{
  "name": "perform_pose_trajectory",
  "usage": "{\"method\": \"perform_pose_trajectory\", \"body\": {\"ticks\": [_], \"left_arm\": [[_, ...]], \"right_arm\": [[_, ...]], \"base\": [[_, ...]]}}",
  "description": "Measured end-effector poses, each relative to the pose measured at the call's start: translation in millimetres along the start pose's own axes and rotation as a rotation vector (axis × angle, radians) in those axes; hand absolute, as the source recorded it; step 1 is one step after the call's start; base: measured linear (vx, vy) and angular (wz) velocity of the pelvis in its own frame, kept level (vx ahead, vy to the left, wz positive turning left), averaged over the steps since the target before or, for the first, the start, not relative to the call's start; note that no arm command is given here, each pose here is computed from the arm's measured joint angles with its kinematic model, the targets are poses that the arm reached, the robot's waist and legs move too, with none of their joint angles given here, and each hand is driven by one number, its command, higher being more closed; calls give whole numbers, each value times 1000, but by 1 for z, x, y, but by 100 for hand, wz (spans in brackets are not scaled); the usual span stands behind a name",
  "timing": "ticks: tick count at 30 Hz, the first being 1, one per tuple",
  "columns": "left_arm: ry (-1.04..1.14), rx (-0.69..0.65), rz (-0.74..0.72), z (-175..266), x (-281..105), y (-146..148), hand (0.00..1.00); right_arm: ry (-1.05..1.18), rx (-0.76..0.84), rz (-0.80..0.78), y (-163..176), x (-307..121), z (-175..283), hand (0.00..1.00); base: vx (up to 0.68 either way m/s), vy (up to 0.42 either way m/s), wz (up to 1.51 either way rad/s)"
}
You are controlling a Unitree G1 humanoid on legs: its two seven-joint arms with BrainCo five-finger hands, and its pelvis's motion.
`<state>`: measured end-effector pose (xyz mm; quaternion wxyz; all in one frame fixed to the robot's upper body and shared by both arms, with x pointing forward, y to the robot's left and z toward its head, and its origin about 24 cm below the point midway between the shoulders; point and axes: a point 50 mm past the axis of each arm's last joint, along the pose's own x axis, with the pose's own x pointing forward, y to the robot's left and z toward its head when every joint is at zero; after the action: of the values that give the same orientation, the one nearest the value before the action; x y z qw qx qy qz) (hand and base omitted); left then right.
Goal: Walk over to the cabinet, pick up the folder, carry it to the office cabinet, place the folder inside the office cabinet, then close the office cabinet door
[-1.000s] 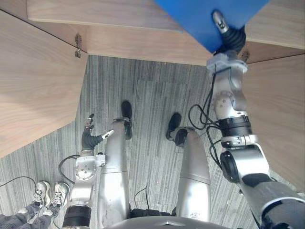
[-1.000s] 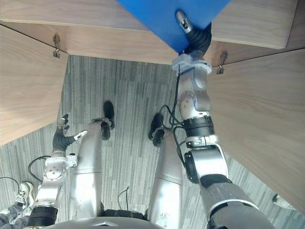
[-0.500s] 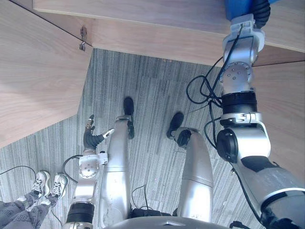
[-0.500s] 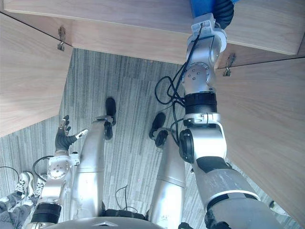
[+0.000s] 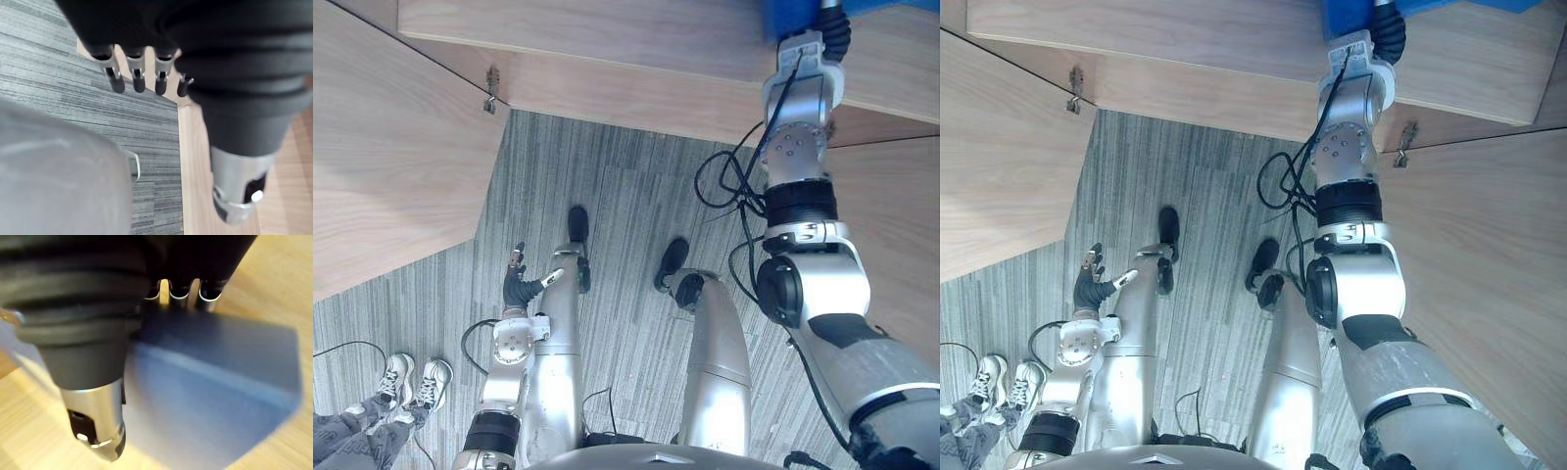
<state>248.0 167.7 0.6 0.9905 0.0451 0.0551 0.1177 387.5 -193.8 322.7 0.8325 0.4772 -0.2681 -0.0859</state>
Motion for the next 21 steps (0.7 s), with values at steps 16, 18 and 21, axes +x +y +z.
{"method": "perform_pose_trajectory", "body": {"ticks": [16, 18, 21], "left_arm": [[26, 12, -9, -7, -4, 1, 0], [27, 12, -9, -7, -4, 1, 0], [32, 14, -9, -8, -3, 1, 0]], "right_arm": [[76, -495, 142, 3, -6, -38, 0], [88, -584, 177, 4, -8, -43, 0], [82, -711, 200, 0, -7, -47, 0]], "base": [[-1, -2, -3], [0, 0, 0], [2, 6, -3]]}}
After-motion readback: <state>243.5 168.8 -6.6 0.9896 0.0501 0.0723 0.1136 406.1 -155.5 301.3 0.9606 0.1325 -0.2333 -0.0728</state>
